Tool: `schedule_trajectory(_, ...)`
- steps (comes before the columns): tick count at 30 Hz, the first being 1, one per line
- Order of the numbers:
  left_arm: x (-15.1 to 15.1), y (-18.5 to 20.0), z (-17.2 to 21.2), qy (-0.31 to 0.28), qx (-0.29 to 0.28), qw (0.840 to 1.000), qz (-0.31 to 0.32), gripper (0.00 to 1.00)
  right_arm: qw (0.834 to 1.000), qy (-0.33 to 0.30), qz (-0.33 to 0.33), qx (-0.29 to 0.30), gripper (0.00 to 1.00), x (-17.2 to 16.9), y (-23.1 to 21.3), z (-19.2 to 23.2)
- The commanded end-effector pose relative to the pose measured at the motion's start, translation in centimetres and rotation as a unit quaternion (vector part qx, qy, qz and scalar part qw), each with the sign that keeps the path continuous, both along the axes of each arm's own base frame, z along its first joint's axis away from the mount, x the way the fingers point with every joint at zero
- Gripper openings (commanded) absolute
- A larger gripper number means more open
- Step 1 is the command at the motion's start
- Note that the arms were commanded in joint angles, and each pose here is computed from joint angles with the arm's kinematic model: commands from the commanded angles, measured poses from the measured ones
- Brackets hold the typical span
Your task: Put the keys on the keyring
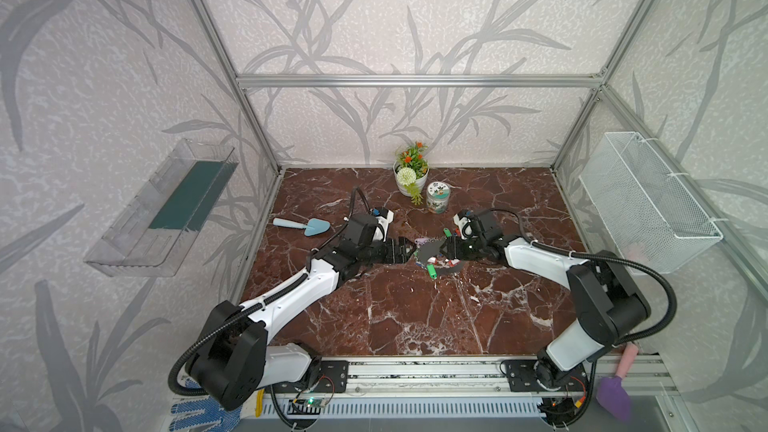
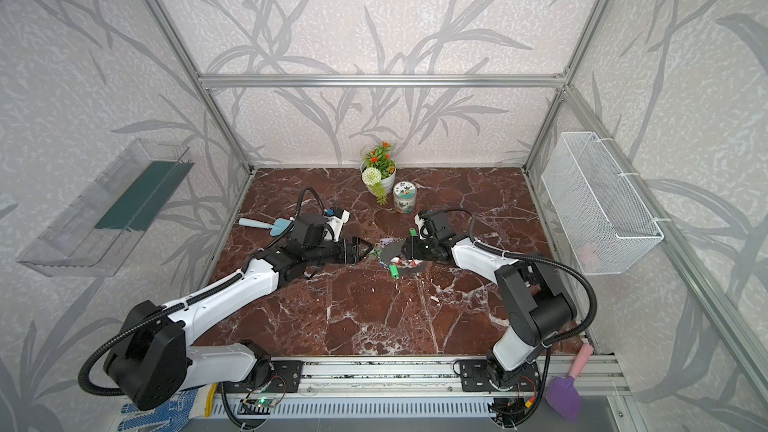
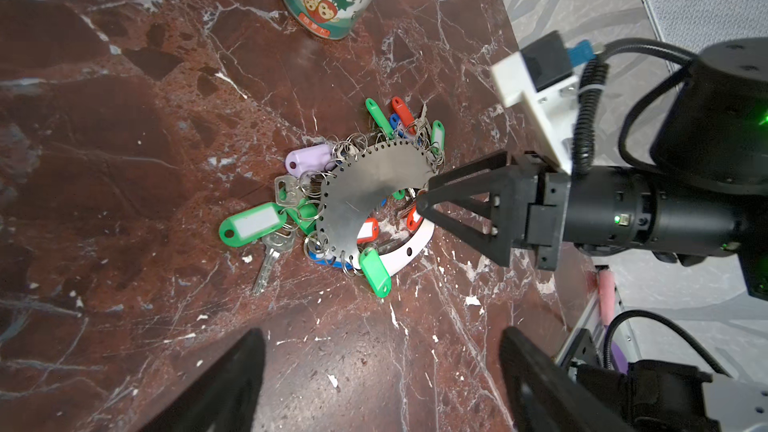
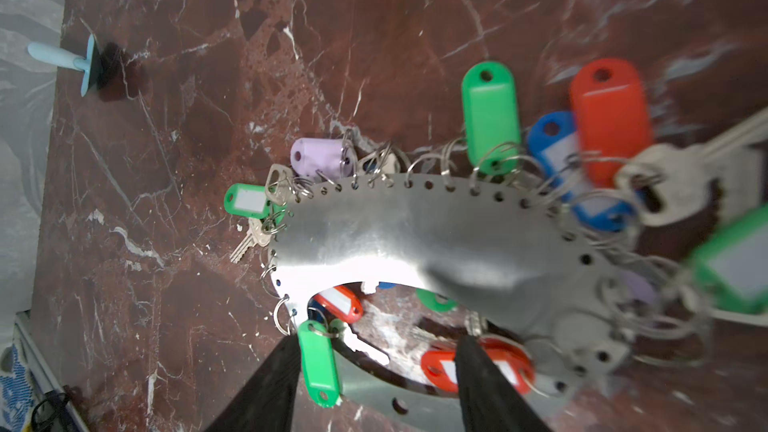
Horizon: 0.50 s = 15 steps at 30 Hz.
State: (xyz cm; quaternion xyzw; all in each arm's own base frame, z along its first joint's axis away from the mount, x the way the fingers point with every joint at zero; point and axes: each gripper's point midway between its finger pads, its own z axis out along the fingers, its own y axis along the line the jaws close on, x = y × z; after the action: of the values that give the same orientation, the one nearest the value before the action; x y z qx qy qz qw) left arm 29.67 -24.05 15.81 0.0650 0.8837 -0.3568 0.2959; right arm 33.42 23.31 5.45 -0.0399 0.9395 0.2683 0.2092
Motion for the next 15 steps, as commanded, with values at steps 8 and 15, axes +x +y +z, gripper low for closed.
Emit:
schedule_trajectory(8,-0.1,1.3,2.4,-0.045,-0.008,0.999,0.013,0.99,0.999,0.042,-0.026,0.016,0.61,-0.9,1.6,-2.4)
schedule_trajectory(15,0.0,1.7,2.9,-0.055,-0.007,0.998,0.015,0.99,0.995,0.061,-0.074,0.012,0.61,-3.4,-1.9,-2.5)
